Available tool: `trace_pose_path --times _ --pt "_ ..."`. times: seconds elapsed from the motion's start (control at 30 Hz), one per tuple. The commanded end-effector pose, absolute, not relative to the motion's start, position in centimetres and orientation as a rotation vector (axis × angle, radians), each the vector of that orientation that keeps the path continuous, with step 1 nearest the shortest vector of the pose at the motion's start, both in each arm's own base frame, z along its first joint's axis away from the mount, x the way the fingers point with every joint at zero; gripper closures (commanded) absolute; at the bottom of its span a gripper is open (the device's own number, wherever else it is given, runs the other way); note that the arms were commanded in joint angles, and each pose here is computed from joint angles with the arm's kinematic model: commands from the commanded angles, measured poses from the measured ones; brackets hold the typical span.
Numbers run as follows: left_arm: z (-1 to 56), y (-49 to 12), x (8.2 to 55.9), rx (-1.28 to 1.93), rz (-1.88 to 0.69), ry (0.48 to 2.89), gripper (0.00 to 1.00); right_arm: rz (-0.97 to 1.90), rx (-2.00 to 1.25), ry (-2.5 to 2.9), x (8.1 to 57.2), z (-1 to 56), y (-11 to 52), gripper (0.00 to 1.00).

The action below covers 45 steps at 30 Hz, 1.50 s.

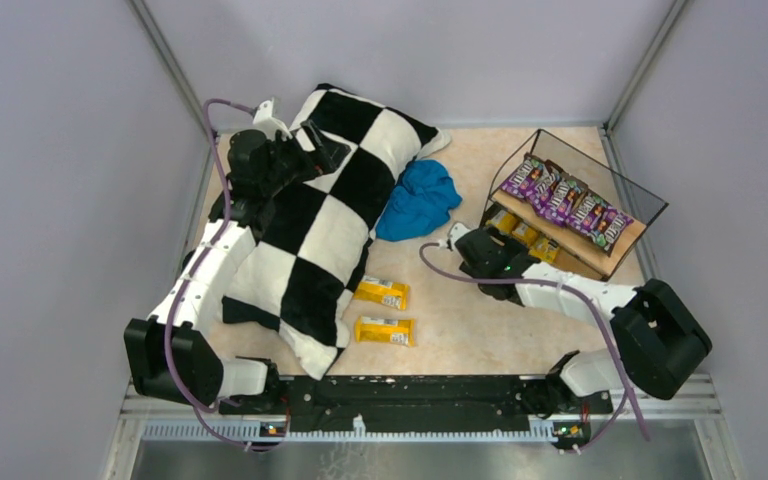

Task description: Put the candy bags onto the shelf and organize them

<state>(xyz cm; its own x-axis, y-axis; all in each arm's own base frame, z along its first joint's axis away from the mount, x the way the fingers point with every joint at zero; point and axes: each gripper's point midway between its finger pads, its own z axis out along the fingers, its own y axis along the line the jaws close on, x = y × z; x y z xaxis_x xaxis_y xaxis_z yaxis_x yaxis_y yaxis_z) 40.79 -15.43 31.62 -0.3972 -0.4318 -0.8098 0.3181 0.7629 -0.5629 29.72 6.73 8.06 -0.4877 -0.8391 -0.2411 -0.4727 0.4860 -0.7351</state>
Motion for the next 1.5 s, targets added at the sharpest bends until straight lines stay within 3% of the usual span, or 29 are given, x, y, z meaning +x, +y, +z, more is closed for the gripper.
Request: trace_pose_path --times 0.0,0.2,0.33,0.43,0.67,0.8,1.13,1.47 --pt "33.9 -15.1 41.4 -0.077 -0.822 1.738 0.02 -0.64 -1.058 2.063 28.2 9.8 12.1 0.28" --pt "33.7 -14.7 41.6 -0.085 -0.802 1.738 0.02 -0.077 -0.994 2.068 23.9 11.2 25.6 0.14" --pt "33.7 -14.6 41.6 -0.085 -0.794 1.737 0.02 0.373 -0.757 2.217 20.5 11.4 31.8 0.08" --pt "33.5 -14.5 41.7 -0.089 -0.788 1.74 0.02 0.627 -0.565 2.334 18.0 10.6 33.6 0.06" --pt "33.6 -14.9 41.5 -0.081 -0.817 1.739 0.02 0.892 -0.068 2.53 16.2 8.7 32.4 0.05" --pt "33.5 -14.9 41.5 -0.082 -0.816 1.74 0.02 1.09 0.176 2.567 15.8 7.5 31.3 0.1" --pt "33.5 -15.2 41.4 -0.073 -0.812 1.742 0.02 1.187 0.169 2.636 14.5 5.2 32.4 0.36" --pt "33.3 -15.3 41.5 -0.072 -0.812 1.747 0.02 1.125 0.175 2.692 14.8 2.2 32.9 0.47"
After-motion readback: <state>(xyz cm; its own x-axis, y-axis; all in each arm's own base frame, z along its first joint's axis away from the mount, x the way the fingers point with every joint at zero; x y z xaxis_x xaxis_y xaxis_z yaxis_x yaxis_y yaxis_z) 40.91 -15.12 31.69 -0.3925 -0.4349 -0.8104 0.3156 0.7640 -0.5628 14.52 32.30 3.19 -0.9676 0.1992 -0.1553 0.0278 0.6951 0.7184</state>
